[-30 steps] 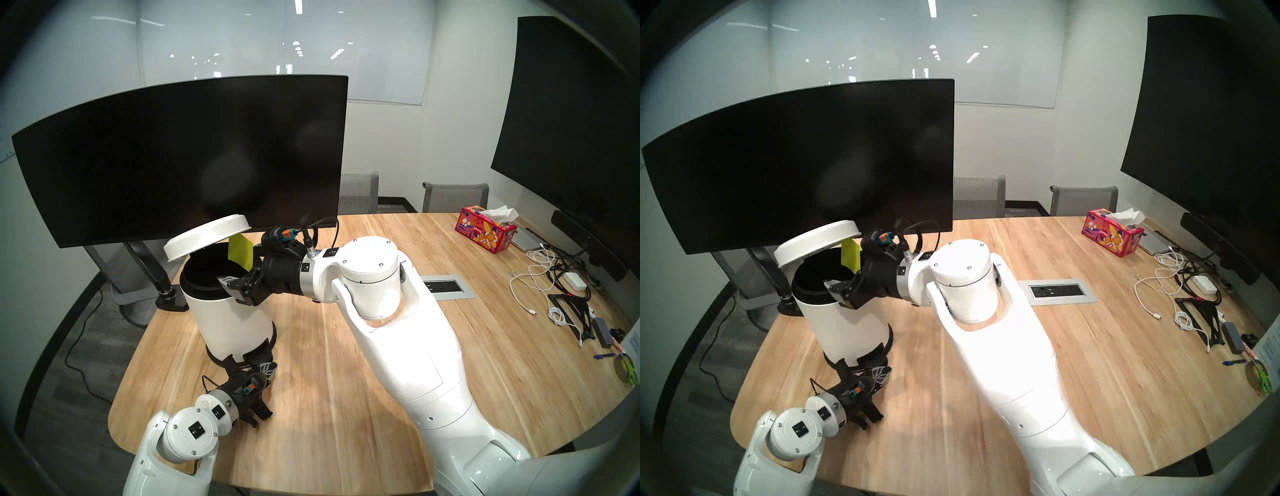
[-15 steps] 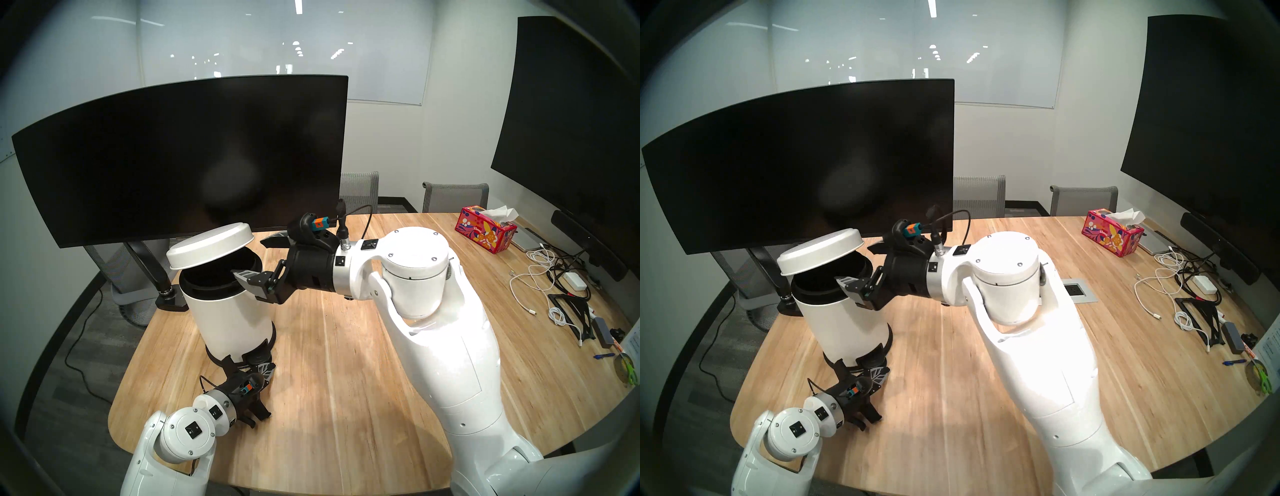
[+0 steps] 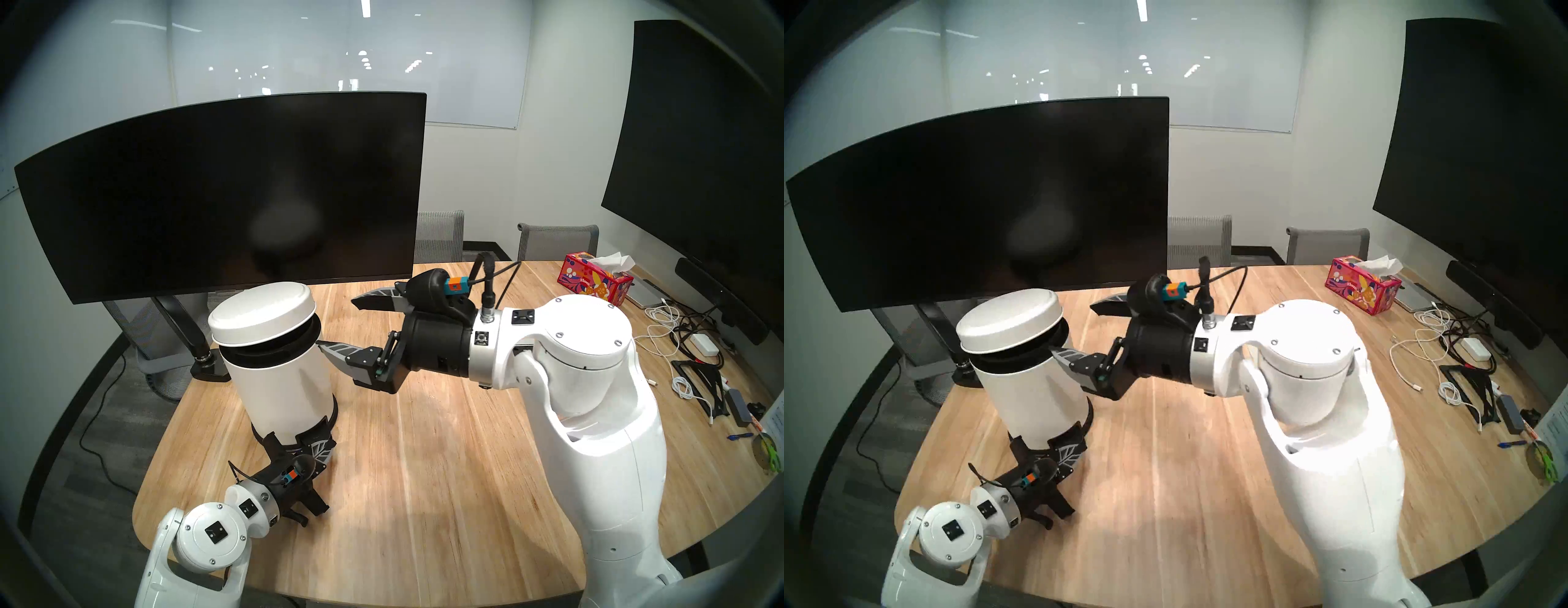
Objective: Peel the sticky note off the monitor, open the trash can lid and drop the sticker into the trash can
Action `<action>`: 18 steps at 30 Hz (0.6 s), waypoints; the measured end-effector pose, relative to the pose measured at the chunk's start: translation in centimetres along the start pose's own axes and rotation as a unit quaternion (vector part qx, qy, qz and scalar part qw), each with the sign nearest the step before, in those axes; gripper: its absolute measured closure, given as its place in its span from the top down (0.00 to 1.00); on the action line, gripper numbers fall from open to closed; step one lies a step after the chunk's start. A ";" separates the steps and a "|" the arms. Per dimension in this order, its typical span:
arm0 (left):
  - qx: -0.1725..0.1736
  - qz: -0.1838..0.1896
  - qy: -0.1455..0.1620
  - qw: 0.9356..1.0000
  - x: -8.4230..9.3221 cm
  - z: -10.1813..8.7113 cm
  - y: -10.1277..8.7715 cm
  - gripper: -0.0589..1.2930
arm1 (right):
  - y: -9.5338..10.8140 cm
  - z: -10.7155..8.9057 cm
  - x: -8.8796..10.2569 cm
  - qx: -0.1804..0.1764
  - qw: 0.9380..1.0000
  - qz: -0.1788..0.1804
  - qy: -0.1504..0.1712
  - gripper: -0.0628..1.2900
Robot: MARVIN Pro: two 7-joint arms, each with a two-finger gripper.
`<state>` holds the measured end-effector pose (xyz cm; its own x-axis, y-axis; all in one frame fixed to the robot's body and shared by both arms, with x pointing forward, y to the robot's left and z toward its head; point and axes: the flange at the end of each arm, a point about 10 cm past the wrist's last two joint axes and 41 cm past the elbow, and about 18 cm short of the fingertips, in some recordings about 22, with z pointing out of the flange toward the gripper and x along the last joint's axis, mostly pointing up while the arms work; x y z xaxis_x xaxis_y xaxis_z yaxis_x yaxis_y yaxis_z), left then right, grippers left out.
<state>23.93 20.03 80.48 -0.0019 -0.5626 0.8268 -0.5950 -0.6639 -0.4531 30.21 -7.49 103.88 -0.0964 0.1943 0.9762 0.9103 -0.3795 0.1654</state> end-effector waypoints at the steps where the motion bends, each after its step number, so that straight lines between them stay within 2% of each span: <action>1: -0.002 -0.002 0.006 1.000 0.3 -0.3 0.1 0.03 | -0.2 -0.4 0.0 -0.002 1.000 0.000 0.000 0.95; 9: -0.021 -0.019 0.033 0.999 1.9 -3.0 0.7 0.03 | -0.9 -2.9 -1.0 -0.020 1.000 0.015 -0.006 0.95; 18: -0.011 -0.043 0.054 0.998 2.5 -5.9 0.9 0.03 | -1.7 -4.3 -2.6 -0.026 0.999 0.044 0.003 0.95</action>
<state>18.68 20.92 84.10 -0.0354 -0.4474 0.8936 -0.6145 -0.6954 -0.3726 27.23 -11.24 101.71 -0.0195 0.1537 0.9879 0.8929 -0.4419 0.0864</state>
